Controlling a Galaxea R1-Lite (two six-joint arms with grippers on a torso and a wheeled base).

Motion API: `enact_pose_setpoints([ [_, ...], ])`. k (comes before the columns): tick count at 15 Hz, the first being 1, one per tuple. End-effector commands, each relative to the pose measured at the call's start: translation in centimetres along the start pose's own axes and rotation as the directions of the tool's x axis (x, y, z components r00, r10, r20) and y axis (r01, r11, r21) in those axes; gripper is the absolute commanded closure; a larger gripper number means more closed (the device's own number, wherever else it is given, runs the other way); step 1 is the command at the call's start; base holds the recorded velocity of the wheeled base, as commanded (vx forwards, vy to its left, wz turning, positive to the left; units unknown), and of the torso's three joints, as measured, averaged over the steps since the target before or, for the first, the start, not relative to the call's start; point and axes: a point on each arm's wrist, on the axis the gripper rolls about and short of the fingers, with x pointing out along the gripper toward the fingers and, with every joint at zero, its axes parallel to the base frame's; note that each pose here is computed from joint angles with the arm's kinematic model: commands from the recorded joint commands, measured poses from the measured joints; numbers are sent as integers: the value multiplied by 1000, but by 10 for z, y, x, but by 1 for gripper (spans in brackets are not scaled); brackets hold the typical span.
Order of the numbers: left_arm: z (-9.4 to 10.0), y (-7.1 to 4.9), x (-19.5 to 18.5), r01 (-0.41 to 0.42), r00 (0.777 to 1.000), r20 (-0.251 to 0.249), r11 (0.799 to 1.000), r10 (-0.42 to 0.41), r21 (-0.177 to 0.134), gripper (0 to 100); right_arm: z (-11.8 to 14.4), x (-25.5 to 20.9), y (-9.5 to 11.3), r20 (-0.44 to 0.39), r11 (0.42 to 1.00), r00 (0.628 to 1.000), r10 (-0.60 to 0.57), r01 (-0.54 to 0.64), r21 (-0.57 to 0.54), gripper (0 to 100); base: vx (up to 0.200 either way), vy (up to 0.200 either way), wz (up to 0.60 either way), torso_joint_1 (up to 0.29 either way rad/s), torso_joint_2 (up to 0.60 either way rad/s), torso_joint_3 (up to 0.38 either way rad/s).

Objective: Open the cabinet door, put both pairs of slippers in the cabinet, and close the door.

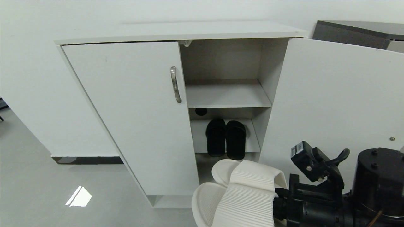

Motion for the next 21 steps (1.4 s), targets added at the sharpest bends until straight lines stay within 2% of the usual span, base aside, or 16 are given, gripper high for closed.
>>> enact_pose_setpoints([
  [1, 0, 0, 0, 0, 1000, -1, 1000, 0, -2, 100, -1, 0, 0, -3, 1000, 1000, 0, 0, 1, 100, 0, 0, 0, -22, 119, 66],
  [4, 0, 0, 0, 1, 1000, 1, 1000, -1, -1, 100, -1, 0, 0, 0, 1000, 1000, 4, -4, -2, 100, 0, 0, 0, -2, 25, 17],
  [6, 0, 0, 0, 0, 1000, -1, 1000, 0, -2, 100, -1, 3, 2, 6, 998, 1000, -16, 16, -60, 100, 0, 0, 0, 0, 0, 0],
  [7, 0, 0, 0, 0, 1000, 1, 1000, 0, 0, 100, 5, 9, 3, 4, 996, 998, -69, 69, -55, 100, 0, 0, 0, 0, 0, 0],
  [8, 0, 0, 0, 3, 1000, -1, 1000, -3, 2, 100, 19, 21, 5, -27, 979, 979, -200, 199, -52, 100, 0, 0, 0, 0, 0, 0],
  [9, 0, 0, 0, 1, 1000, -1, 1000, -1, 2, 100, 35, 28, 8, -74, 939, 937, -342, 339, -47, 100, 0, 0, 0, 0, 0, 0],
  [10, 0, 0, 0, 1, 1000, -1, 1000, -1, 2, 100, 56, 37, 19, -112, 907, 902, -417, 421, 11, 100, 0, 0, 0, 0, 0, 0],
  [11, 0, 0, 0, 3, 1000, -1, 1000, -3, 2, 100, 76, 45, 32, -129, 883, 885, -447, 459, 96, 100, 0, 0, 0, 0, 0, 0],
  [12, 0, 0, 0, 1, 1000, -1, 1000, -1, 2, 100, 81, 48, 36, -139, 869, 873, -468, 483, 108, 100, 0, 0, 0, 0, 0, 0],
  [13, 0, 0, 0, 4, 1000, -1, 1000, -4, 5, 100, 93, 62, 40, -121, 799, 803, -584, 595, 92, 100, 0, 0, 0, 0, 0, 0],
  [15, 0, 0, 0, 3, 1000, -1, 1000, -3, 5, 100, 93, 91, 36, -44, 657, 661, -749, 750, 77, 100, 0, 0, 0, 0, 0, 0],
  [16, 0, 0, 0, 3, 1000, -1, 1000, -3, 5, 100, 95, 101, 35, -7, 615, 618, -786, 784, 86, 100, 0, 0, 0, 0, 0, 0],
  [18, 0, 0, 0, 3, 1000, -1, 1000, -3, 5, 100, 106, 110, 35, 36, 578, 577, -816, 811, 94, 100, 0, 0, 0, 0, 0, 0],
  [21, 0, 0, 0, 3, 1000, -1, 1000, -3, 3, 100, 107, 126, 34, 59, 528, 525, -849, 845, 78, 100, 0, 0, 0, 0, 0, 0],
])
